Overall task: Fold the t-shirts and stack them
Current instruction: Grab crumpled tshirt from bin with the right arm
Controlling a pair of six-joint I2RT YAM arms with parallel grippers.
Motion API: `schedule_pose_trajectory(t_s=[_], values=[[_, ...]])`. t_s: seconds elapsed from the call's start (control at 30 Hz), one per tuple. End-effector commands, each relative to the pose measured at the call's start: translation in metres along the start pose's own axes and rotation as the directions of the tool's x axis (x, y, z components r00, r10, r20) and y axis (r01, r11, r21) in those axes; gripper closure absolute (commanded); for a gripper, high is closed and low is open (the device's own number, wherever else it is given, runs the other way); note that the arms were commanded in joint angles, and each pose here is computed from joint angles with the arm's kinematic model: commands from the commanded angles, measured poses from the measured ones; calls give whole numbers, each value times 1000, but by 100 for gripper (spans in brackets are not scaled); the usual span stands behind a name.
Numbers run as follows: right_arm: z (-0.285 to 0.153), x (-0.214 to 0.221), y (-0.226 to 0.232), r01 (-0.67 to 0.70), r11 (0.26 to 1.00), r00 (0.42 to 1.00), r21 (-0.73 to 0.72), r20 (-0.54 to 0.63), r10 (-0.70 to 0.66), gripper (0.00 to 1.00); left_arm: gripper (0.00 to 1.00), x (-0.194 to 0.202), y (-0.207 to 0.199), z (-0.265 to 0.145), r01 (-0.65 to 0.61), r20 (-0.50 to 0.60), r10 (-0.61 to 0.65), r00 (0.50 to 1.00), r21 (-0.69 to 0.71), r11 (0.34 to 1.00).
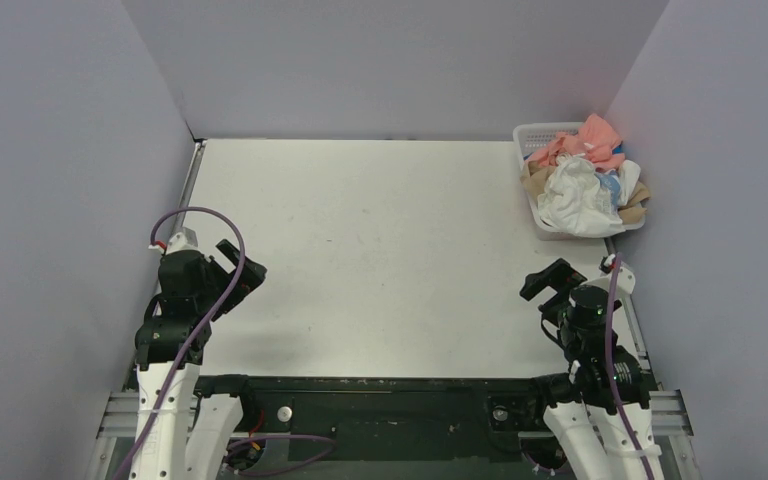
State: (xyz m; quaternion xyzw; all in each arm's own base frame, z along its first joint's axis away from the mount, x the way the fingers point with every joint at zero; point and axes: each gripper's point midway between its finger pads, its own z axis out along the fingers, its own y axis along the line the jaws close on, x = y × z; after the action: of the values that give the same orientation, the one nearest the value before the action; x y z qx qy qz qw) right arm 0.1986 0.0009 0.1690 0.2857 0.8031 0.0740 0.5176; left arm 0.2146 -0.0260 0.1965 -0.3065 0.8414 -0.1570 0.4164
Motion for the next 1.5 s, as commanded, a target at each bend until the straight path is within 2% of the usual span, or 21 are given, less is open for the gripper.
schedule_pose_trajectory(t_s=[0.0, 0.17, 0.27, 0.3, 0.53, 0.7, 1.0, 1.3, 1.47], values=[[7, -38, 15, 70, 996, 997, 51, 28, -72, 2, 0, -7, -9, 0, -3, 27, 2, 1000, 35, 999], [34, -64, 3, 166, 946, 986, 280, -37, -162, 2, 0, -8, -22, 11, 44, 12, -45, 999, 91, 995], [51, -86, 6, 197, 923, 980, 330, -61, -187, 2, 0, -11, -25, 19, 59, 15, -61, 998, 96, 994], [63, -84, 3, 211, 913, 977, 349, -106, -186, 2, 0, -12, -25, 21, 63, 16, -65, 998, 94, 994], [110, -101, 25, 243, 913, 961, 328, -209, -181, 2, 0, -26, -39, 45, 118, 33, -123, 992, 122, 986], [143, -107, 21, 255, 899, 944, 355, -292, -152, 5, 0, -41, -41, 57, 118, 69, -125, 990, 101, 988], [181, -101, 8, 315, 875, 898, 369, -413, -150, 9, 0, -34, -31, 86, 109, 34, -111, 993, 45, 993], [207, -110, -16, 333, 849, 890, 411, -435, -138, 14, 0, -31, -28, 100, 101, 15, -101, 995, 26, 995], [238, -104, -16, 380, 855, 864, 353, -465, -192, 19, 0, -31, -28, 104, 102, 10, -102, 995, 24, 995]])
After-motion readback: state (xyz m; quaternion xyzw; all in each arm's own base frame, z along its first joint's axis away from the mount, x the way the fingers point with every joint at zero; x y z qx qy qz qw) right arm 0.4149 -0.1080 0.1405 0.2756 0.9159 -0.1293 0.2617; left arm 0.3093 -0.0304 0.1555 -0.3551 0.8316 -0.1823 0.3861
